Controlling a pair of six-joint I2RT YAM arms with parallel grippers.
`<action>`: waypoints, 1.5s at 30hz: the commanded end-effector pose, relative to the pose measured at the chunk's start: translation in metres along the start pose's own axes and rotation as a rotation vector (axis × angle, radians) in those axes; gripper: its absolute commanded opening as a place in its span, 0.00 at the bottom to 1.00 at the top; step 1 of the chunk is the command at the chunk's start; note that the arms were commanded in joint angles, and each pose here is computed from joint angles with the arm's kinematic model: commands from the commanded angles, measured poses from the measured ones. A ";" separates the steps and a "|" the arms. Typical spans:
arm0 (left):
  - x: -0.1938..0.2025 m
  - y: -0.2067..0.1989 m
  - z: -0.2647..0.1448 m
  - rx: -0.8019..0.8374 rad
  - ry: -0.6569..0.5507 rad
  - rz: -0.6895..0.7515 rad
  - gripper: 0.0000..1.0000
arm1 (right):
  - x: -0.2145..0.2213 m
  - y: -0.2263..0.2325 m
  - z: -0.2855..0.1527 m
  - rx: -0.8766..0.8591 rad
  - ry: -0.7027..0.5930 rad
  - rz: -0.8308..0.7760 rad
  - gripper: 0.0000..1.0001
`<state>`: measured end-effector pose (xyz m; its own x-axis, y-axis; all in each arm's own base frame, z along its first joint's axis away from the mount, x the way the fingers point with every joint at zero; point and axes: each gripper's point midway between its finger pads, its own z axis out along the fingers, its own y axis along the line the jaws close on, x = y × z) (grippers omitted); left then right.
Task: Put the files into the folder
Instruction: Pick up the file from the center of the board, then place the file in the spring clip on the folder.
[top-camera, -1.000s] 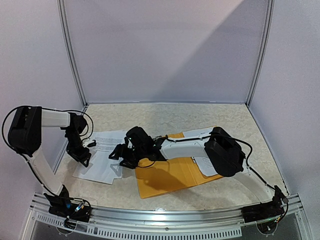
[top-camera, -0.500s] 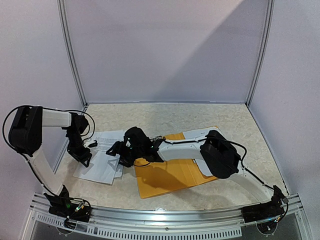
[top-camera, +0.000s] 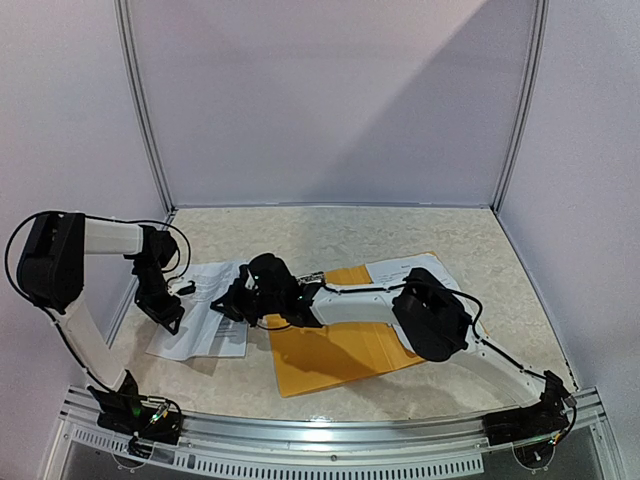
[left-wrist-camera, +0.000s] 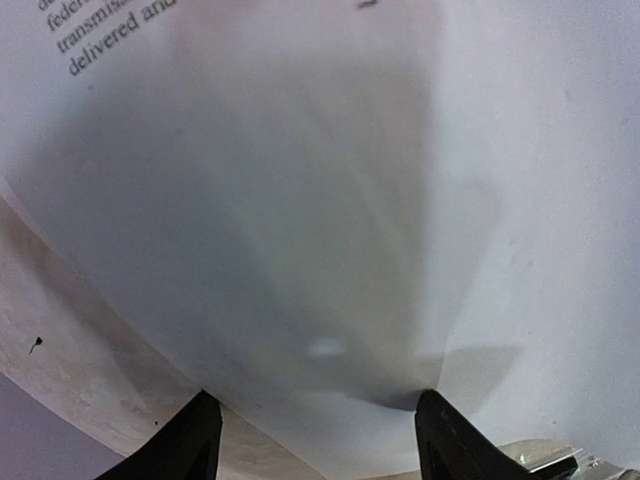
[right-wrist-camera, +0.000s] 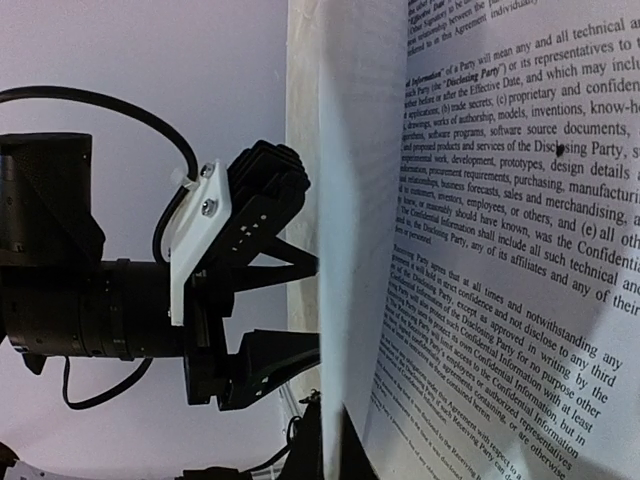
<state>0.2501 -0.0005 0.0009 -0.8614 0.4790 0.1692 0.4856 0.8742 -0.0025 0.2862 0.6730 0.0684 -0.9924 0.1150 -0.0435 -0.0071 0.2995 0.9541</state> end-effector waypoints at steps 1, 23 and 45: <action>-0.005 -0.036 0.027 0.146 -0.011 0.053 0.70 | -0.004 -0.005 0.000 0.013 0.016 -0.032 0.00; -0.060 -0.004 -0.140 0.044 -0.398 0.001 0.77 | 0.029 0.104 -0.265 0.467 0.469 -0.760 0.00; -0.142 -0.188 -0.089 -0.139 -0.254 0.623 0.77 | -0.091 0.055 -0.562 1.751 0.232 -1.085 0.00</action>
<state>0.3049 -0.2291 0.0855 -0.4738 0.8721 -0.1220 0.8752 0.4817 0.0445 0.3303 0.2085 0.3188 -0.5731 -0.6619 -0.4831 -0.4190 0.7433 -0.5214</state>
